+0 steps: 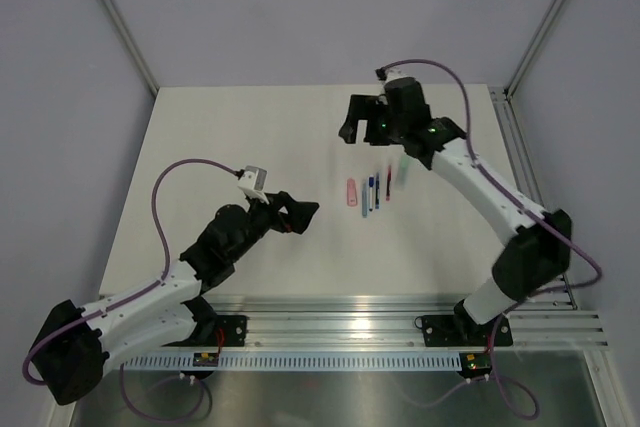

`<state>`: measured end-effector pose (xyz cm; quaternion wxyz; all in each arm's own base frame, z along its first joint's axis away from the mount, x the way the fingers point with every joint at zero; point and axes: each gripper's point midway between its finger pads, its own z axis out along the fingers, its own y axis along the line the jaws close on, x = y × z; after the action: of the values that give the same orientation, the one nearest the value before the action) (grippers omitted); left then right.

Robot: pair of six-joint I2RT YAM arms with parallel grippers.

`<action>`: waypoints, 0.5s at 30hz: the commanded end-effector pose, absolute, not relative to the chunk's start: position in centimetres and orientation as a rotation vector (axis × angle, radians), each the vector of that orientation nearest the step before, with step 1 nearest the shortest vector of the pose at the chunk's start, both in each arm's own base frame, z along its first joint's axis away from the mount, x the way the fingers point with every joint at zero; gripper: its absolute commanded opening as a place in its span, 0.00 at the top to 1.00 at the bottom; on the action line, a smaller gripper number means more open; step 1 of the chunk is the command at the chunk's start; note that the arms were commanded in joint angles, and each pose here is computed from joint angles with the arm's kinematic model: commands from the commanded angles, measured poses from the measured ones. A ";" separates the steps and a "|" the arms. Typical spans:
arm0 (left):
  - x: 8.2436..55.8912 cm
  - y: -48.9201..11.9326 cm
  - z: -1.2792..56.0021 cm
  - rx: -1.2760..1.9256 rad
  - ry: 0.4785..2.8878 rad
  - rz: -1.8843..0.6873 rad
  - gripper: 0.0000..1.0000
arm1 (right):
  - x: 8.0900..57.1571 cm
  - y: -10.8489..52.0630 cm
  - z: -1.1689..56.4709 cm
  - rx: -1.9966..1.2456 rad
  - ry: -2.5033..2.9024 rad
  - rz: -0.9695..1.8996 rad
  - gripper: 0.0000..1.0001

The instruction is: Insert the pens into the pen caps

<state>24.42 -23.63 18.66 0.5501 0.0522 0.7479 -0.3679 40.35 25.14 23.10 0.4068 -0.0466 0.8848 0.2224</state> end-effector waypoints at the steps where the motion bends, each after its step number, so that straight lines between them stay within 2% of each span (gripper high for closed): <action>1: 24.1 -24.5 22.1 0.104 1.685 -0.974 0.01 | 36.1 21.2 34.3 -0.037 1.902 0.621 0.00; 2: 23.9 -24.9 23.3 0.116 1.671 -1.009 0.01 | 34.8 20.2 33.8 -0.026 1.889 0.612 0.01; 3: 23.3 -25.2 23.7 0.118 1.684 -1.049 0.01 | 32.1 18.3 37.3 0.007 1.777 0.637 0.01; 6: 22.2 -25.4 26.9 0.111 1.653 -1.132 0.01 | 28.7 15.5 37.9 0.090 1.678 0.651 0.01; 7: 21.5 -24.8 28.1 0.107 1.627 -1.148 0.01 | 26.0 13.8 40.3 0.104 1.575 0.684 0.00; 10: 19.9 -23.2 31.2 0.105 1.553 -1.174 0.01 | 22.3 11.3 41.8 0.140 1.446 0.717 0.00; 15: 18.4 -19.6 34.0 0.072 1.505 -1.083 0.01 | 19.5 8.6 40.1 0.199 1.423 0.689 0.01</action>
<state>19.27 -21.45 32.42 0.5836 0.0372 0.6505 -0.4847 18.92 9.83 42.86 0.7097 0.0558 0.6148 0.3395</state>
